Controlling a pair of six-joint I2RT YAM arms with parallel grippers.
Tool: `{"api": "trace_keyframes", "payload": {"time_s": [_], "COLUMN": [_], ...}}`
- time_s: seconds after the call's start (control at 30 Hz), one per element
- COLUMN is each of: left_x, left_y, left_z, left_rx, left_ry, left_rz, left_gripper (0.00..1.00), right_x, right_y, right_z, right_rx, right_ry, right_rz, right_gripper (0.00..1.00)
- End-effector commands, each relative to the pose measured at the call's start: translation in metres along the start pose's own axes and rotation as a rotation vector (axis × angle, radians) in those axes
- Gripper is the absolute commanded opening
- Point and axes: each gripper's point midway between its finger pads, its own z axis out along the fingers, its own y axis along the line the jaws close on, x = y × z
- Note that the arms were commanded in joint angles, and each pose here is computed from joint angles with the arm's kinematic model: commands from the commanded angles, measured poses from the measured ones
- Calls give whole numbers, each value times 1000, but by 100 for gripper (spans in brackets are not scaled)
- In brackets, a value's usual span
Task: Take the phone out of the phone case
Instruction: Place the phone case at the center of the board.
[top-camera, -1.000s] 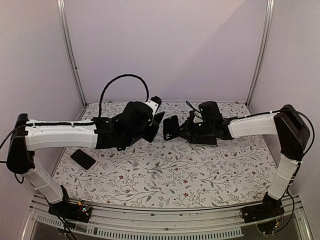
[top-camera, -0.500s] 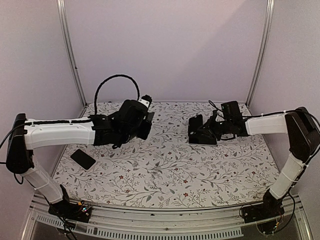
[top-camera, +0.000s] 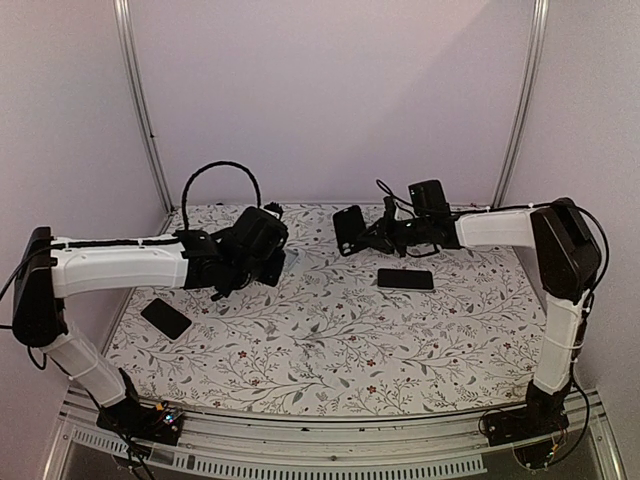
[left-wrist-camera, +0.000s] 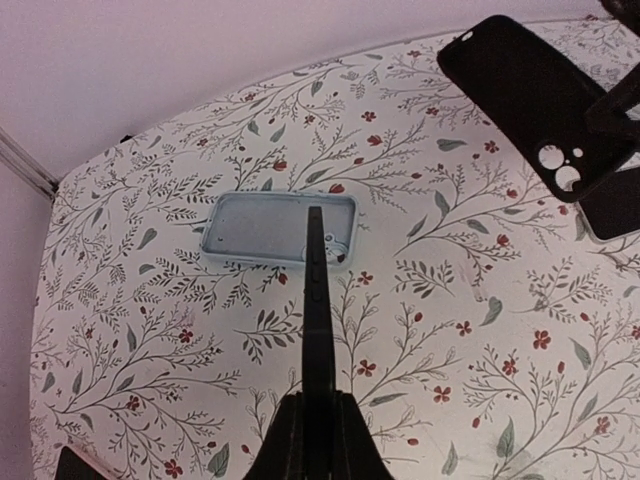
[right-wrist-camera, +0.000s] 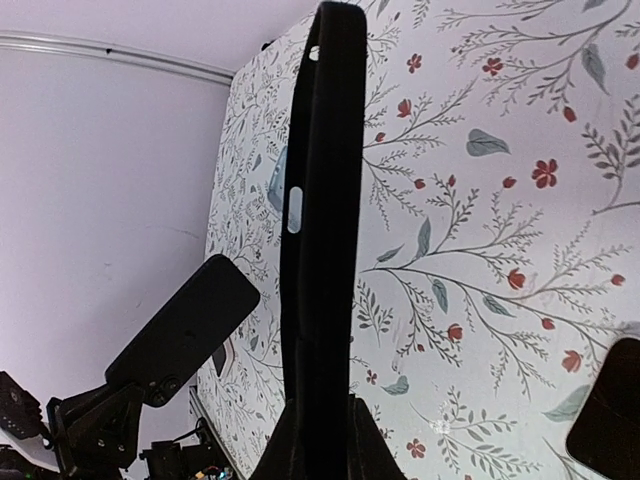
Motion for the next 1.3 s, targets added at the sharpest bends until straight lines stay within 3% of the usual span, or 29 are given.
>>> {"api": "trace_keyframes", "payload": {"time_s": [0.0, 0.43, 0.7, 0.9, 1.07, 1.27], "left_x": [-17, -11, -9, -9, -12, -19], "left_y": [14, -5, -32, -60, -91, -130], "left_z": [-12, -7, -7, -7, -11, -22], "left_rx": [-16, 80, 173, 244, 294, 467], "left_ry": [-52, -28, -22, -27, -56, -78], "left_rz": [-68, -71, -34, 22, 93, 97], "left_gripper": [0, 0, 0, 0, 0, 0], "right_x": [-1, -15, -17, -30, -45, -65], "right_y": [15, -3, -21, -40, -44, -23], "right_z": [34, 108, 126, 108, 76, 20], "right_rx": [-65, -86, -23, 163, 276, 268], "right_ry": [61, 92, 96, 29, -70, -187], "right_rz": [-59, -39, -31, -82, -123, -132], "right_gripper": [1, 13, 47, 70, 84, 87]}}
